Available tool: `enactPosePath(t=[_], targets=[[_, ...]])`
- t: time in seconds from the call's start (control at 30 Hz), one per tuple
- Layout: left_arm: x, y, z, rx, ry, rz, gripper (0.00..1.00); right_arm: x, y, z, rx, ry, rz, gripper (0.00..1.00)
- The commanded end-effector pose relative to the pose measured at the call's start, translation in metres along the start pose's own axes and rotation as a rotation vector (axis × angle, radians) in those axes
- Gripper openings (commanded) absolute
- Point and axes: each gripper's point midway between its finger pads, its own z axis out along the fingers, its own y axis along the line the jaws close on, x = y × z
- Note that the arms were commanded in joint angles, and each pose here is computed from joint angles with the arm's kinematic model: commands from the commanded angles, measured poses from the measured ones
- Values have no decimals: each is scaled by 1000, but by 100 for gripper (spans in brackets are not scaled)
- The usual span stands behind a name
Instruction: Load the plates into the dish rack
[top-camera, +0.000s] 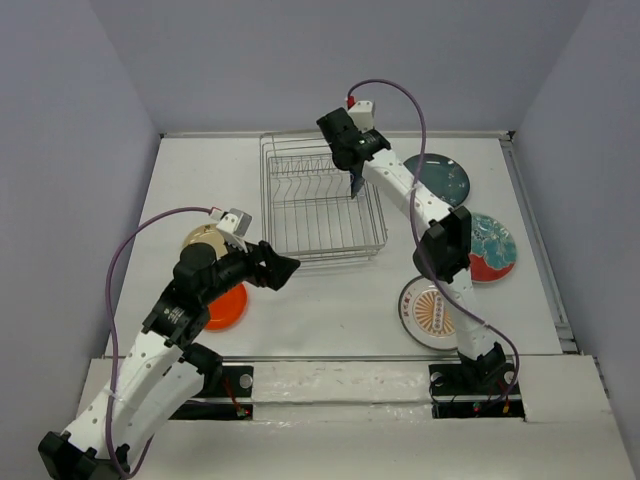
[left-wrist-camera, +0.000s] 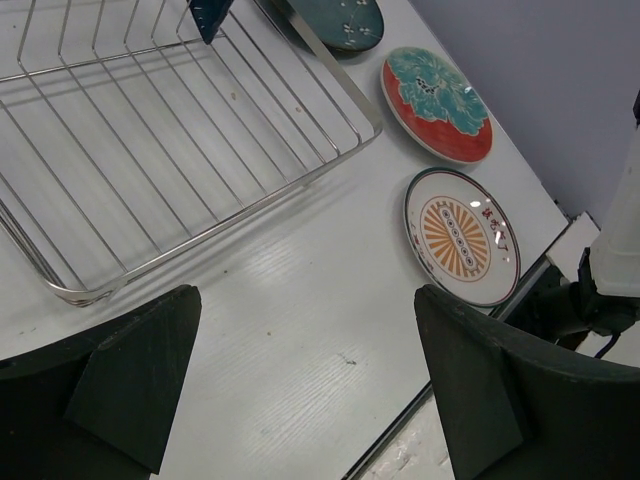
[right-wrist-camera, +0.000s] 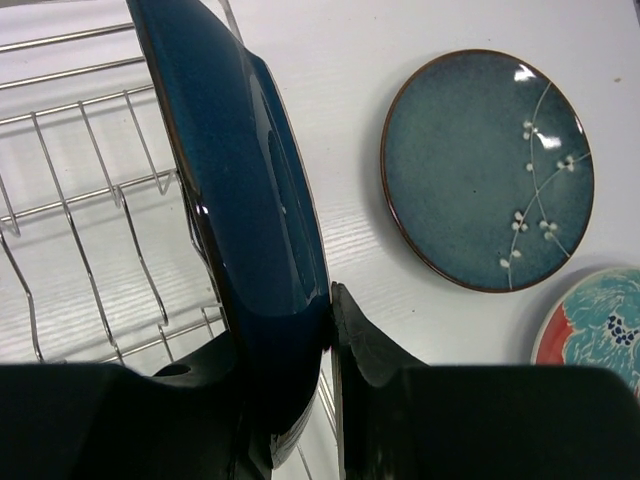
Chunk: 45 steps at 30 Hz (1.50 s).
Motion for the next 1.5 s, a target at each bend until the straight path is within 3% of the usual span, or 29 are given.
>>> enactPosePath(t=[0.0, 0.13, 0.17, 0.23, 0.33, 0.43, 0.6, 0.8, 0.9, 0.97, 1.0, 1.1, 1.13, 1.2, 1.23, 1.27, 1.33, 1.47], targets=[[-15, -9, -4, 25, -47, 25, 99, -14, 13, 4, 29, -83, 12, 8], [-14, -8, -3, 22, -42, 23, 99, -1, 16, 11, 34, -62, -8, 15], [-14, -9, -3, 24, -41, 23, 99, 4, 22, 10, 25, -62, -17, 28], [-14, -8, -2, 21, -42, 23, 99, 2, 24, 9, 10, -66, -15, 41], [-13, -7, -1, 17, -38, 20, 99, -6, 26, 4, -28, -81, -16, 51], [-13, -6, -1, 11, -38, 20, 99, -23, 25, -12, -66, -113, -6, 73], [-14, -2, 0, -3, -38, 18, 99, -53, 17, -46, -183, -154, 18, 84], [-14, 3, 1, -19, -38, 12, 99, -59, -17, -95, -307, -178, 74, 84], [-15, 4, 0, -23, -44, 14, 99, -9, -43, -88, -274, -119, 76, 79], [-16, 4, -2, -26, -56, 16, 99, -3, -85, -98, -257, -138, 166, 64], [-17, 4, -3, -26, -59, 15, 99, 44, -99, -82, -219, -61, 169, 59], [-18, 4, -3, -26, -64, 16, 99, 66, -166, -74, -203, -45, 399, 39], [-18, 3, -3, -22, -62, 17, 99, 112, -174, -63, -221, 44, 410, 37], [-18, 3, -3, -18, -62, 17, 99, 111, -218, -67, -196, -20, 572, 37], [-18, 4, -3, -18, -62, 15, 99, 136, -231, -61, -161, 5, 597, 41], [-18, 3, -4, -17, -64, 15, 99, 130, -245, -68, -160, -40, 657, 49], [-19, 3, -4, -13, -65, 18, 99, 140, -274, -60, -105, -46, 727, 56], [-22, 0, -8, -2, -86, 25, 99, 171, -315, -41, -35, -16, 841, 60]])
